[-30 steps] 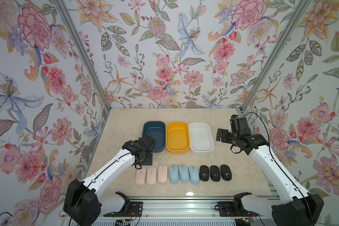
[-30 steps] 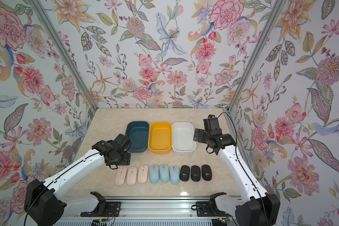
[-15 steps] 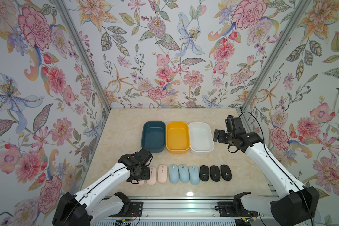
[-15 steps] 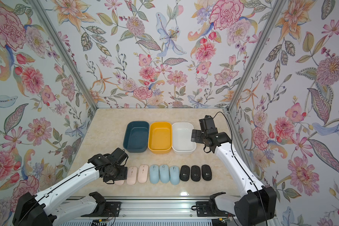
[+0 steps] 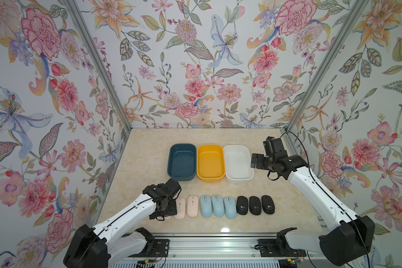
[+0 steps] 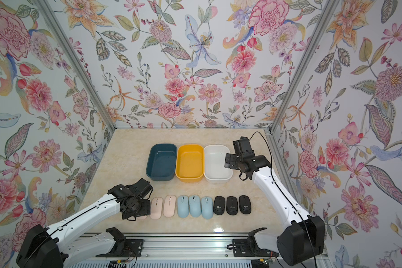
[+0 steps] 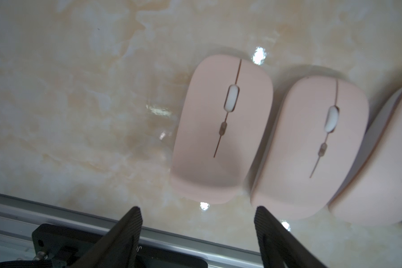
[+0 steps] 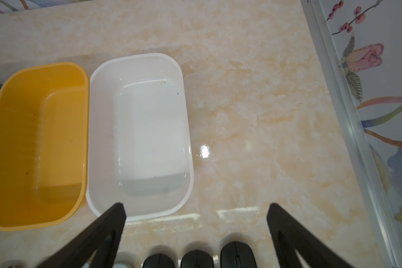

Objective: Place the mice by color into the storage box
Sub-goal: Pick up the mouse from the center of the board.

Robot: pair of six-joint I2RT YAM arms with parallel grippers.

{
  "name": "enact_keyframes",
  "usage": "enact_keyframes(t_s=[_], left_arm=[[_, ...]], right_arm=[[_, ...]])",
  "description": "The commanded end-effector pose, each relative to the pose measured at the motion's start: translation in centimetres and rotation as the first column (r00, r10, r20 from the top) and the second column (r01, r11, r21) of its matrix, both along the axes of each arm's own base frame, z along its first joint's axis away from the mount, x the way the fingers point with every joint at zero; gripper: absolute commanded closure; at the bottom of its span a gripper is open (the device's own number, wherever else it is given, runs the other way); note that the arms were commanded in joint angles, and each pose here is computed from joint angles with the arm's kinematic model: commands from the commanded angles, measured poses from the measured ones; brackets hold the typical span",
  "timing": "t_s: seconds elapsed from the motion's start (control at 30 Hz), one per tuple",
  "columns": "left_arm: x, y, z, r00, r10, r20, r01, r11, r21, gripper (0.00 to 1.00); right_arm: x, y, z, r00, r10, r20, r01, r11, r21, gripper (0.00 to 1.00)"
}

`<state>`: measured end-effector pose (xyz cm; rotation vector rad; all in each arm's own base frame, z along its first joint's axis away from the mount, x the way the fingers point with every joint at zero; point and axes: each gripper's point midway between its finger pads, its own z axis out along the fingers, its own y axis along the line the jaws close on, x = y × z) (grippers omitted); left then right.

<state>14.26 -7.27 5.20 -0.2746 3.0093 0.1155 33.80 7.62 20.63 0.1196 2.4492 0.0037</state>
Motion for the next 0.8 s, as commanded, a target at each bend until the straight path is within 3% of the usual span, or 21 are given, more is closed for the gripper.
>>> enact_keyframes(t_s=[0.0,0.77], left_arm=[[0.2,0.2,-0.8,1.0,0.007,0.008,-0.008,1.0,0.025,0.2],[1.9,1.3,-3.0,0.999,0.045,-0.02,-0.045,0.999,0.019,0.19]], right_arm=[[0.4,0.0,0.7,1.0,-0.018,0.015,0.018,1.0,-0.005,0.01],[1.2,0.1,1.0,1.0,-0.019,0.013,0.019,1.0,-0.022,0.01]])
